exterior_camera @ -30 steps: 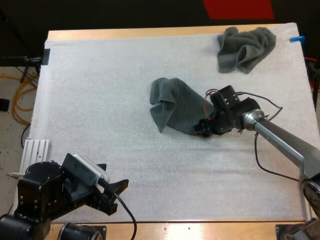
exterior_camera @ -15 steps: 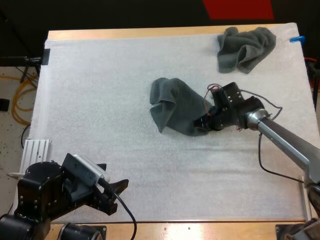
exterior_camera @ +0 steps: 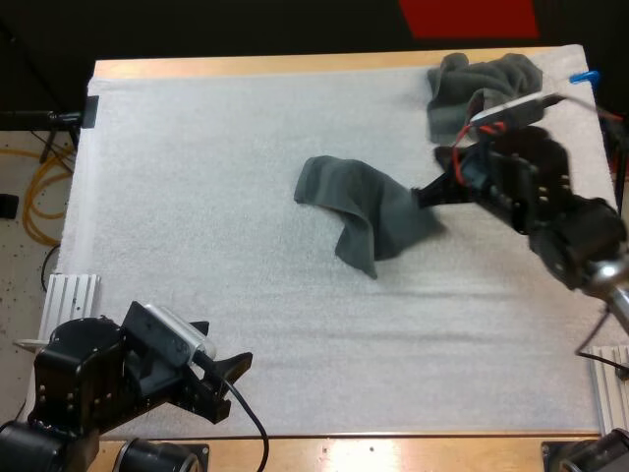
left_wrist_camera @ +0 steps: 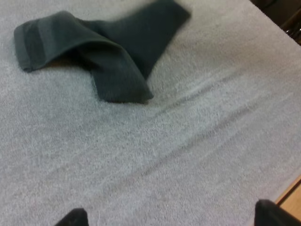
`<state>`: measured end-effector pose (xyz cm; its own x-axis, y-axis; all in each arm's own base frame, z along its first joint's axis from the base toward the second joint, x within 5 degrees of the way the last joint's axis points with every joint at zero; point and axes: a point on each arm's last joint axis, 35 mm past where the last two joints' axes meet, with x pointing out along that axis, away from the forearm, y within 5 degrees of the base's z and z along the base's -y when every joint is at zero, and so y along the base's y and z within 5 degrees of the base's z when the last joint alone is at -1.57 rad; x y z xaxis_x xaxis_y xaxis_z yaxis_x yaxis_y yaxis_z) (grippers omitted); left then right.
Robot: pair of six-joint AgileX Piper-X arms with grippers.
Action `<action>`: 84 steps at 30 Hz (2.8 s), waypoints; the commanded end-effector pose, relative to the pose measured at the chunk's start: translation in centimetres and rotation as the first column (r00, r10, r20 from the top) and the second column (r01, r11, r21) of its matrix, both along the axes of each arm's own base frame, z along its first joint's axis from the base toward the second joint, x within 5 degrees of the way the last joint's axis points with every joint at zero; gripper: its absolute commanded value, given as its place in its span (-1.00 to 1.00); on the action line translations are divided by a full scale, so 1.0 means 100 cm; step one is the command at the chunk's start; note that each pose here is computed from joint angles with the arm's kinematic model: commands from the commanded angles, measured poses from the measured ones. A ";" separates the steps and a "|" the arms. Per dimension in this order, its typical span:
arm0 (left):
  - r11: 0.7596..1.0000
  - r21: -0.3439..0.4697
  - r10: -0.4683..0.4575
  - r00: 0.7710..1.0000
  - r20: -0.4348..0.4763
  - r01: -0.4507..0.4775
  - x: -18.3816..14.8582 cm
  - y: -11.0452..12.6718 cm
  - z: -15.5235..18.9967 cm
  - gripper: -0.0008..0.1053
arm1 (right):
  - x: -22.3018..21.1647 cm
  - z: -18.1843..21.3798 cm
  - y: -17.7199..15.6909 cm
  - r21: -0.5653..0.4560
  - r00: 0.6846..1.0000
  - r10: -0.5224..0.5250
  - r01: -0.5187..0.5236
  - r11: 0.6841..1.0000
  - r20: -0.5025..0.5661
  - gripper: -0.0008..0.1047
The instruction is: Pick towel from pile fold and stack
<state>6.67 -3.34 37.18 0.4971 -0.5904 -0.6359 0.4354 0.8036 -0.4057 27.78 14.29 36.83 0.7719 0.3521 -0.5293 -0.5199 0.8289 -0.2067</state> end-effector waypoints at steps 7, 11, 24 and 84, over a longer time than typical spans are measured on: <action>1.000 0.004 -0.001 1.000 0.011 0.001 0.000 0.000 0.001 0.28 | -0.014 0.037 -0.013 -0.091 0.990 -0.053 0.066 0.994 0.133 -0.98; 1.000 -0.001 -0.007 1.000 0.009 0.007 -0.001 0.000 0.001 0.28 | -0.013 0.011 -0.012 -0.177 0.998 -0.044 0.036 0.984 -0.040 -0.98; 1.000 0.010 -0.017 1.000 0.020 0.017 0.000 0.000 0.001 0.28 | 0.024 -0.055 -0.031 -0.167 0.903 -0.172 0.113 0.979 -0.393 0.34; 0.966 0.140 -0.208 0.975 -0.078 0.218 0.079 -0.038 -0.028 0.28 | -0.050 -0.213 -0.081 0.052 0.451 0.016 0.067 0.996 -0.892 -0.98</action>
<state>14.35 -6.98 34.17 0.3134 -0.5665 -0.7622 0.5616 0.7577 -0.3323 22.90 6.16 15.42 -0.1009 0.4031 -0.9096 -0.3606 0.8372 0.4111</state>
